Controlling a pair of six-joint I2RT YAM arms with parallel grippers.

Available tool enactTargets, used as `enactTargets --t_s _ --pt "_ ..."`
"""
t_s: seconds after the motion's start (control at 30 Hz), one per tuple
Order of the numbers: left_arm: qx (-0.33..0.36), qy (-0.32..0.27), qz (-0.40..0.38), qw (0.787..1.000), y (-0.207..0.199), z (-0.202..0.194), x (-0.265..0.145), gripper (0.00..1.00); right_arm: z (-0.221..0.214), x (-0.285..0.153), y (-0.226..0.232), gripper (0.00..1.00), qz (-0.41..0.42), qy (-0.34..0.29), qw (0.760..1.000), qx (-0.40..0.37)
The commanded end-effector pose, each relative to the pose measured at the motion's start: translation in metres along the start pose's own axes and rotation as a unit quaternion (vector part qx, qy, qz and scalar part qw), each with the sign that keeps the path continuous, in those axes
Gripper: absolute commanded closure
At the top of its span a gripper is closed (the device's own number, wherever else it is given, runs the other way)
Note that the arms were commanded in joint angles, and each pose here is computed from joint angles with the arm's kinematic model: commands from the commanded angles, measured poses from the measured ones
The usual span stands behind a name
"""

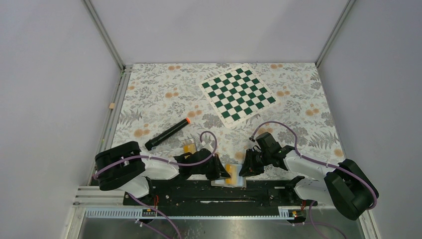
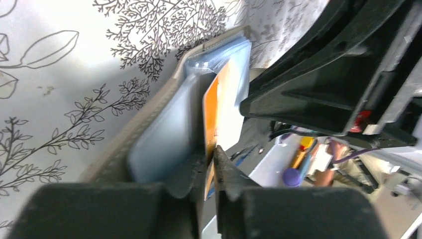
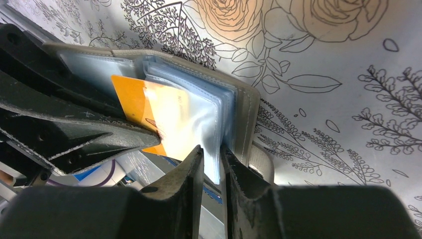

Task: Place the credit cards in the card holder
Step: Insert the credit card into the card holder.

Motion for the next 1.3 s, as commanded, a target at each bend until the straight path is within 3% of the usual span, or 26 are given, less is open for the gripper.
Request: enactTargets --t_s 0.0,0.17,0.33,0.53,0.8,1.27 --pt "0.03 0.043 0.012 0.999 -0.012 -0.003 0.004 0.84 -0.005 0.003 -0.019 0.74 -0.061 -0.008 0.998 -0.001" --pt "0.061 0.049 0.072 0.994 -0.024 0.005 -0.002 0.55 -0.005 0.002 -0.02 0.73 -0.063 -0.009 0.998 -0.002" --pt "0.077 0.058 0.127 0.987 -0.024 0.009 -0.005 0.4 -0.006 0.001 -0.021 0.73 -0.065 -0.011 0.998 0.0" --pt "0.091 0.082 0.148 0.981 -0.028 0.011 0.01 0.38 -0.008 -0.002 -0.021 0.69 -0.06 -0.019 0.998 0.004" --pt "0.103 0.091 0.139 0.981 -0.045 0.016 0.023 0.38 -0.012 -0.001 -0.026 0.52 -0.052 -0.033 0.998 0.017" --pt "0.127 0.094 0.111 0.981 -0.068 0.023 0.031 0.42 -0.012 0.005 -0.024 0.58 -0.023 -0.015 0.999 0.027"
Point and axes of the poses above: each gripper's point midway between its finger pads, its own x axis out along the fingers, its own y axis along the line the jaws close on, z = x × y, the point moved 10 cm from there along -x, back along the fingers, and after that the axes turned 11 degrees about x, right-handed, at the moved point
